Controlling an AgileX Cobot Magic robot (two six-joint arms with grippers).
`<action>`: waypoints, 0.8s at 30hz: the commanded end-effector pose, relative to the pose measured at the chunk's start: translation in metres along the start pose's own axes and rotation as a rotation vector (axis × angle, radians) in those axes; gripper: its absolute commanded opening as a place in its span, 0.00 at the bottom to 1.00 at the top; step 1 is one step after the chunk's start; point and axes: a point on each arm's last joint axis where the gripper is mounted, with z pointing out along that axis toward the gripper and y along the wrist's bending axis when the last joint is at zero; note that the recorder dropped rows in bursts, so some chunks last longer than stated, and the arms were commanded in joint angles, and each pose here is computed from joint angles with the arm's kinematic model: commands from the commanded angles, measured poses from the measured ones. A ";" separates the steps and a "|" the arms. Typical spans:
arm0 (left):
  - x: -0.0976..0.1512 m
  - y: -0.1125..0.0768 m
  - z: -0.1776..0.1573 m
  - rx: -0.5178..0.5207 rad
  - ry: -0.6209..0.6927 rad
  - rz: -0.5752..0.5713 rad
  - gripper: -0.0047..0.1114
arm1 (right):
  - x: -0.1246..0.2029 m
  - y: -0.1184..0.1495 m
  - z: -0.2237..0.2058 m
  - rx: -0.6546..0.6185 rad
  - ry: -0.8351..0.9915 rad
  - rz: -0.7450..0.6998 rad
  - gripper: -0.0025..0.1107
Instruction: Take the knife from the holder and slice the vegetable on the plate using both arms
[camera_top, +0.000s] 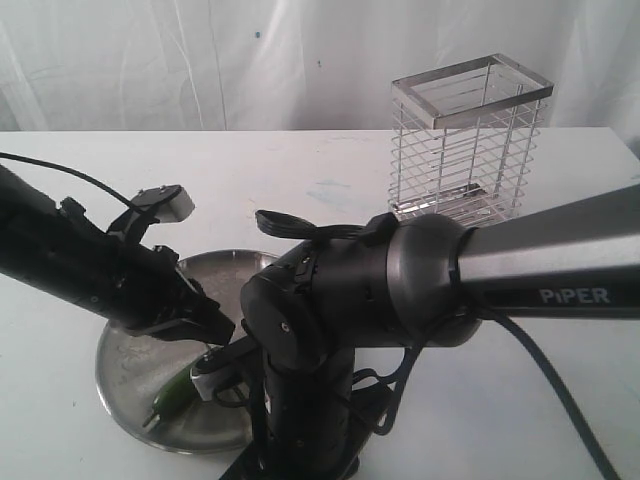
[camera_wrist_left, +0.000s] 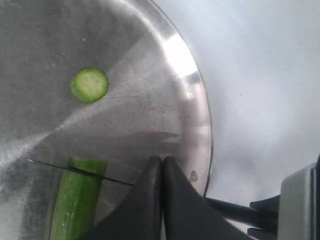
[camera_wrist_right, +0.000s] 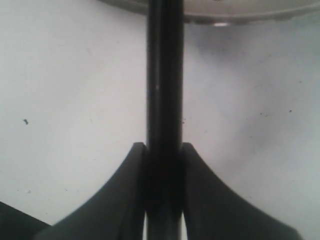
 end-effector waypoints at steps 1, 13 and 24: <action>0.004 -0.001 0.006 0.055 0.037 -0.006 0.04 | -0.001 0.002 -0.002 -0.002 -0.012 -0.019 0.02; 0.007 0.002 0.014 0.089 0.063 -0.020 0.04 | -0.001 0.002 -0.002 -0.002 -0.010 -0.019 0.02; 0.014 0.012 0.026 0.075 0.113 -0.034 0.04 | -0.001 0.002 -0.002 -0.003 -0.015 -0.019 0.02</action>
